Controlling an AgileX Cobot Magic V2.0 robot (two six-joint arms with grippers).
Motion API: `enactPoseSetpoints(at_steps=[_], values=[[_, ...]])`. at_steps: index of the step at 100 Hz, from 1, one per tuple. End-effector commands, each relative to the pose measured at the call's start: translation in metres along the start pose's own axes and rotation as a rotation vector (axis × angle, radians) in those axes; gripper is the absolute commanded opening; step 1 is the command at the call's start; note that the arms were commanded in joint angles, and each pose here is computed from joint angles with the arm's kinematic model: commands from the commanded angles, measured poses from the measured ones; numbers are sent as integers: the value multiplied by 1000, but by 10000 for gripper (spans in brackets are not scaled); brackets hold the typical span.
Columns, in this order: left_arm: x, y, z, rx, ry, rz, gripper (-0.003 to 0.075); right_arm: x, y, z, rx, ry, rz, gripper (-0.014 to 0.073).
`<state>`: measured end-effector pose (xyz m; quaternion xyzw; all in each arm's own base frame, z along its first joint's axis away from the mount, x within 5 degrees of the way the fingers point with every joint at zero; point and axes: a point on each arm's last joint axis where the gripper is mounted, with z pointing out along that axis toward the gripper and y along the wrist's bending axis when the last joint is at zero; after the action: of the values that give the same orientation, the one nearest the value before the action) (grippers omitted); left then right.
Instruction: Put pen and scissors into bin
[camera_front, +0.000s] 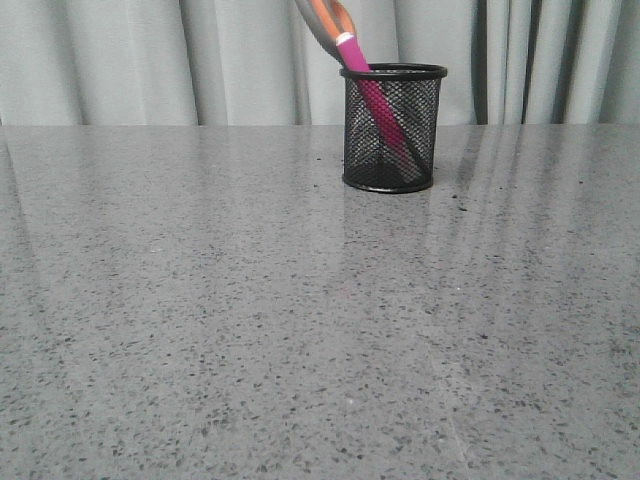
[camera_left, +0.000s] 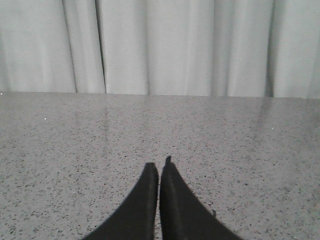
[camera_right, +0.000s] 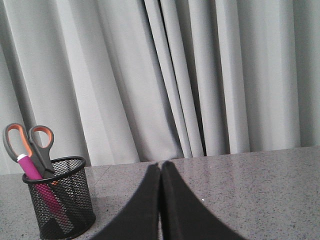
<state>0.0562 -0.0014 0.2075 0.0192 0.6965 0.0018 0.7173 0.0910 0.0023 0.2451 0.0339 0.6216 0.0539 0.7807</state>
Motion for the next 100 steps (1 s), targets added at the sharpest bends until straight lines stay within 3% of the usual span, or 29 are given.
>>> enactPoseSetpoints(at_steps=[1, 91, 100], values=[[6, 0, -1, 3, -69, -27, -19, -13, -1, 3, 22, -76, -25, -76], [6, 0, -1, 3, -69, -27, -19, -12, -3, -1, 35, -86, -17, -76], [6, 0, -1, 3, -69, -27, -19, -11, -3, -3, 28, -62, -72, -76]])
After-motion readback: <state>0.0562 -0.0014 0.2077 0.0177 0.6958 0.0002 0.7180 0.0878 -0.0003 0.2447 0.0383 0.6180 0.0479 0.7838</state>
